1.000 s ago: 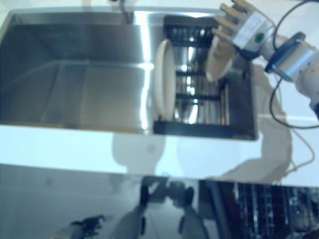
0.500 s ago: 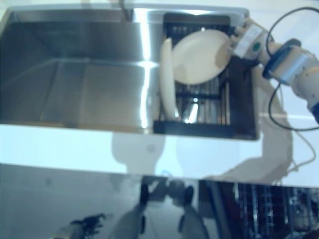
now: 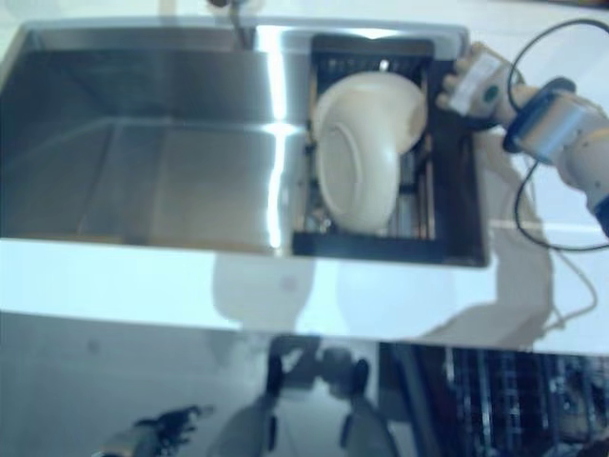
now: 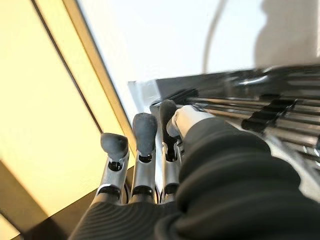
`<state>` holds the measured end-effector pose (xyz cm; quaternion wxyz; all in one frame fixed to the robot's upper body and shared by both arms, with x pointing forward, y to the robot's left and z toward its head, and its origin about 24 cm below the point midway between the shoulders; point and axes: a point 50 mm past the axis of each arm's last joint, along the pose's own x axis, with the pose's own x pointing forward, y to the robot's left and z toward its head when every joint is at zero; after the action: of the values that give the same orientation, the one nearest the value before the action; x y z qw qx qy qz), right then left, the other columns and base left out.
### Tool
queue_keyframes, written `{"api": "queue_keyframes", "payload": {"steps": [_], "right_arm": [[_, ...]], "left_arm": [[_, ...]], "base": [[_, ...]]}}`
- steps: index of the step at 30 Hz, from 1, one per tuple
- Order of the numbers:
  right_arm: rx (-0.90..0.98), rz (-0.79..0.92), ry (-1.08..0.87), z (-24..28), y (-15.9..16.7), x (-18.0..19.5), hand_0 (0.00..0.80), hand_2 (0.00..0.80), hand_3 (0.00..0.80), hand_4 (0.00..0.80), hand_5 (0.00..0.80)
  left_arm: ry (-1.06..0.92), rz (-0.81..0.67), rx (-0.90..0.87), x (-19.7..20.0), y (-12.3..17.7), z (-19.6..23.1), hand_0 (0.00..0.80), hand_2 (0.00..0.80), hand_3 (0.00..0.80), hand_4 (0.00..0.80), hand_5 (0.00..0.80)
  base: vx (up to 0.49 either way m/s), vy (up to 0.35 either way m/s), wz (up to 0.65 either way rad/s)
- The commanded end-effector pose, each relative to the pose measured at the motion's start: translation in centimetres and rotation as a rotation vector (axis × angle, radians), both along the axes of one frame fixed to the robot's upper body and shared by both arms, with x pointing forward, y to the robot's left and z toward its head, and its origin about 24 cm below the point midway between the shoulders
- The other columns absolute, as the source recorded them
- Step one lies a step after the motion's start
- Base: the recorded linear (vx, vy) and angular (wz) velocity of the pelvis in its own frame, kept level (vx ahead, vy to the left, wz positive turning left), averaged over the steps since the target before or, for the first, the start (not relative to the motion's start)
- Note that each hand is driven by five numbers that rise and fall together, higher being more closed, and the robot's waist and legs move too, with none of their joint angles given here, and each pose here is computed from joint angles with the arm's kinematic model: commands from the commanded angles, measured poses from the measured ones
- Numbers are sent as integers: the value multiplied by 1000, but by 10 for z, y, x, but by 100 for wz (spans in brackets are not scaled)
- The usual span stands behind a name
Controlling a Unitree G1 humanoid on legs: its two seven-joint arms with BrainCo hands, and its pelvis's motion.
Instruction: Take plates into dishwasher
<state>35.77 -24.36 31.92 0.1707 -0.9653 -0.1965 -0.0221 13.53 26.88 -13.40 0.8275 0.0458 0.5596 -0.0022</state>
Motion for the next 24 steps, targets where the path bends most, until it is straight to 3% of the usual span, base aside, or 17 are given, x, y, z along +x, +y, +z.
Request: {"api": "queue_keyframes", "payload": {"steps": [1,10,11,12,24], "right_arm": [[56,-28,-85,20,-14,-5,800,800,800,800,800],[183,2,-115,26,-18,-9,800,800,800,800,800],[208,2,-121,28,-20,-10,640,640,640,640,640],[238,-12,-124,29,-23,-10,0,0,0,0,0],[684,-145,8,19,-48,-13,0,0,0,0,0]], "left_arm": [[75,-21,44,-17,9,-4,0,0,0,0,0],[119,-27,46,-32,11,-7,0,0,0,0,0],[125,-28,44,-34,11,-8,0,0,0,0,0],[133,-32,43,-36,11,-8,0,0,0,0,0],[203,-24,36,-60,13,-13,0,0,0,0,0]], "base": [[0,0,0],[23,0,0],[46,15,0],[46,20,1],[76,37,-5]]}}
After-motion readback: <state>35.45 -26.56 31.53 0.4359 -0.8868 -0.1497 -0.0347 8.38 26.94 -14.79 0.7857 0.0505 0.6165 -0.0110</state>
